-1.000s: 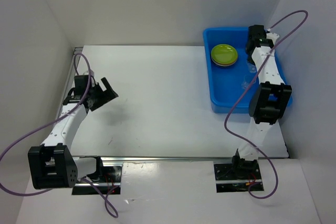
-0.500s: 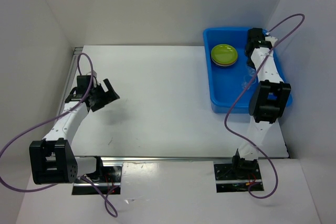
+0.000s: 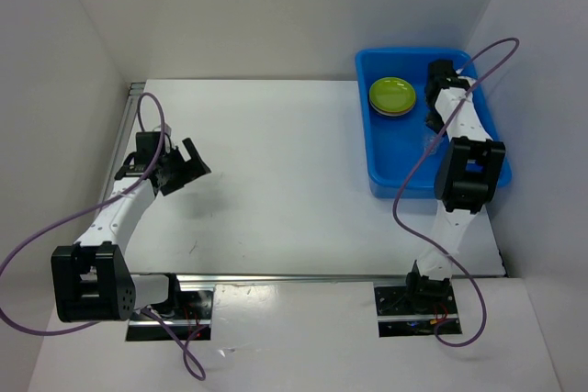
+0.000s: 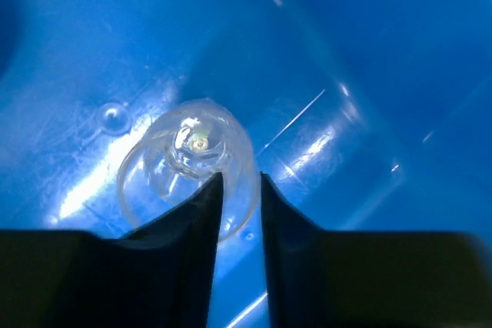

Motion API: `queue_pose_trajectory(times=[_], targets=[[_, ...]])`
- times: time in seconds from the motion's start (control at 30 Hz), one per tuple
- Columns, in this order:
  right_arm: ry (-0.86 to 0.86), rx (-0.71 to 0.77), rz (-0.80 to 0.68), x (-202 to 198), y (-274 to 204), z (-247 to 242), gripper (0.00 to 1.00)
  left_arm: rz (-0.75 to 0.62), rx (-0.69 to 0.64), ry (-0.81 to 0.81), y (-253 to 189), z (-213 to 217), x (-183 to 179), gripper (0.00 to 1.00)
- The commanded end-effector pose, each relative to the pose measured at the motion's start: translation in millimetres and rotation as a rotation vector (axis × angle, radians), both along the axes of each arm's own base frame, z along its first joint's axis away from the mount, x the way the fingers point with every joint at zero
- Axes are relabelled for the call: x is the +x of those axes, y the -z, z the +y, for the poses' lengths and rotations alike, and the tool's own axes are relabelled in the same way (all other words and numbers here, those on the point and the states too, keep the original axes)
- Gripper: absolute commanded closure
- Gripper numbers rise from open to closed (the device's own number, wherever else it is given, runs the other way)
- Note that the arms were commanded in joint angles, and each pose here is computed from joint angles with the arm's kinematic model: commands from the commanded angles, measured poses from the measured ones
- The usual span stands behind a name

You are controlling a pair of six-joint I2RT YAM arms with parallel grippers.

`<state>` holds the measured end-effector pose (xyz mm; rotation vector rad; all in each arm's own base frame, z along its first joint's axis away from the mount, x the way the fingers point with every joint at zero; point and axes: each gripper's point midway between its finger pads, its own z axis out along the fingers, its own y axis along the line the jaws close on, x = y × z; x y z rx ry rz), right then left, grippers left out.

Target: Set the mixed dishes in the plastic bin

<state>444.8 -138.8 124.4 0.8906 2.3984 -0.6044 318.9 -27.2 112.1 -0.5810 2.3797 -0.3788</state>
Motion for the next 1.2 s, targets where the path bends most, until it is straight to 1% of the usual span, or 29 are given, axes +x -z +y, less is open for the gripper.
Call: queue_pose_trajectory(times=[0.0, 0.03, 0.1, 0.13, 0.23, 0.27, 0.33, 0.37, 0.4, 0.43, 0.47, 0.5, 0.53, 0.57, 0.6, 0.67, 0.7, 0.73, 0.77, 0.8, 0.83, 0.9, 0.93, 0.97, 1.03, 1.07, 1.1, 1.13, 1.17], targets=[[-0.003, 0.028, -0.002, 0.4, 5.3, -0.7, 0.66, -0.030, 0.004, 0.027, -9.2, -3.3, 5.0, 0.00], [-0.004, 0.022, -0.038, 2.4, -9.6, -1.0, 0.59, -0.030, 0.004, 0.027, -9.2, -3.3, 5.0, 0.00], [-0.012, 0.013, -0.072, 3.0, -29.4, -1.4, 0.52, -0.030, 0.004, 0.027, -9.2, -3.3, 5.0, 0.00], [-0.012, 0.008, -0.103, -0.6, -49.0, -0.8, 0.44, -0.030, 0.004, 0.027, -9.2, -3.3, 5.0, 0.00], [-0.013, -0.009, -0.209, -0.7, -100.1, -0.8, 0.44, -0.030, 0.004, 0.036, -9.2, -6.3, 4.7, 0.00], [-0.014, -0.019, -0.267, -7.2, -127.9, 0.2, 0.41, -0.030, 0.004, 0.036, -9.2, -6.3, 4.7, 0.00], [-0.056, -0.004, -0.342, -12.7, -158.7, 12.3, 0.35, -0.041, -0.002, 0.042, -11.0, -7.7, 6.7, 0.00], [-0.075, -0.002, -0.447, -20.6, -194.5, 17.8, 0.33, -0.053, -0.015, 0.055, -13.1, -10.8, 8.3, 0.00], [-0.139, 0.019, -0.466, -24.8, -200.9, 31.8, 0.30, -0.053, -0.025, 0.064, -13.7, -13.1, 8.0, 0.00], [-0.237, 0.101, -0.521, -24.9, -211.5, 59.7, 0.28, -0.063, -0.032, 0.071, -15.4, -14.8, 9.4, 0.00], [-0.302, 0.141, -0.554, -27.7, -211.8, 75.8, 0.21, -0.076, -0.040, 0.080, -20.7, -16.8, 11.9, 0.00], [-0.381, 0.173, -0.667, -50.0, -245.8, 95.8, 0.15, -0.085, -0.046, 0.074, -24.2, -17.1, 11.8, 0.00], [-0.512, 0.257, -0.714, -61.3, -255.1, 125.8, 0.07, -0.093, -0.045, 0.074, -28.5, -17.3, 8.9, 0.00], [-0.537, 0.302, -0.732, -72.2, -246.7, 136.0, 0.02, -0.103, -0.044, 0.074, -31.8, -17.3, 8.6, 0.00], [-0.593, 0.305, -0.816, -102.2, -271.6, 146.6, 0.00, -0.112, -0.034, 0.065, -37.2, -15.0, 8.3, 0.00], [-0.657, 0.344, -0.841, -129.4, -275.2, 161.5, 0.00, -0.130, -0.017, 0.050, -45.2, -11.6, 3.3, 0.00], [-0.651, 0.354, -0.817, -141.3, -262.9, 162.4, 0.00, -0.153, -0.009, 0.044, -52.2, -10.1, 2.5, 0.00], [-0.690, 0.346, -0.876, -165.2, -277.5, 170.0, 0.00, -0.153, -0.001, 0.036, -53.8, -8.4, -0.5, 0.00], [-0.708, 0.377, -0.887, -177.5, -276.5, 176.9, 0.00, -0.145, 0.008, 0.026, -51.5, -6.3, -5.1, 0.00], [-0.710, 0.402, -0.878, -185.4, -265.2, 180.7, 0.00, -0.176, 0.024, -0.007, -60.5, -1.1, -5.9, 0.00], [-0.731, 0.411, -0.913, -205.2, -269.5, 186.0, 0.00, -0.176, 0.027, -0.024, -62.7, 0.8, -9.3, 0.00], [-0.741, 0.504, -0.867, -217.2, -241.7, 199.5, 0.00, -0.202, 0.039, -0.088, -72.6, 8.9, -13.6, 0.00], [-0.754, 0.535, -0.870, -221.0, -235.5, 204.9, 0.00, -0.188, 0.044, -0.109, -68.5, 11.6, -17.6, 0.00], [-0.747, 0.596, -0.855, -227.4, -217.1, 211.8, 0.00, -0.174, 0.055, -0.120, -62.4, 14.1, -19.6, 0.00], [-0.798, 0.697, -0.848, -237.2, -206.8, 229.6, 0.00, -0.149, 0.072, -0.182, -59.5, 22.7, -25.8, 0.00], [-0.807, 0.739, -0.836, -245.5, -192.6, 236.2, 0.00, -0.158, 0.082, -0.207, -63.2, 26.8, -24.1, 0.00], [-0.798, 0.789, -0.831, -251.8, -187.3, 241.3, 0.00, -0.138, 0.072, -0.276, -60.4, 34.0, -26.9, 0.00], [-0.809, 0.821, -0.829, -259.3, -183.4, 246.1, 0.00, -0.117, 0.100, -0.338, -56.6, 44.0, -31.4, 0.00], [-0.801, 0.850, -0.818, -264.4, -172.4, 248.6, 0.00, -0.116, 0.101, -0.353, -56.6, 48.5, -31.8, 0.00]])
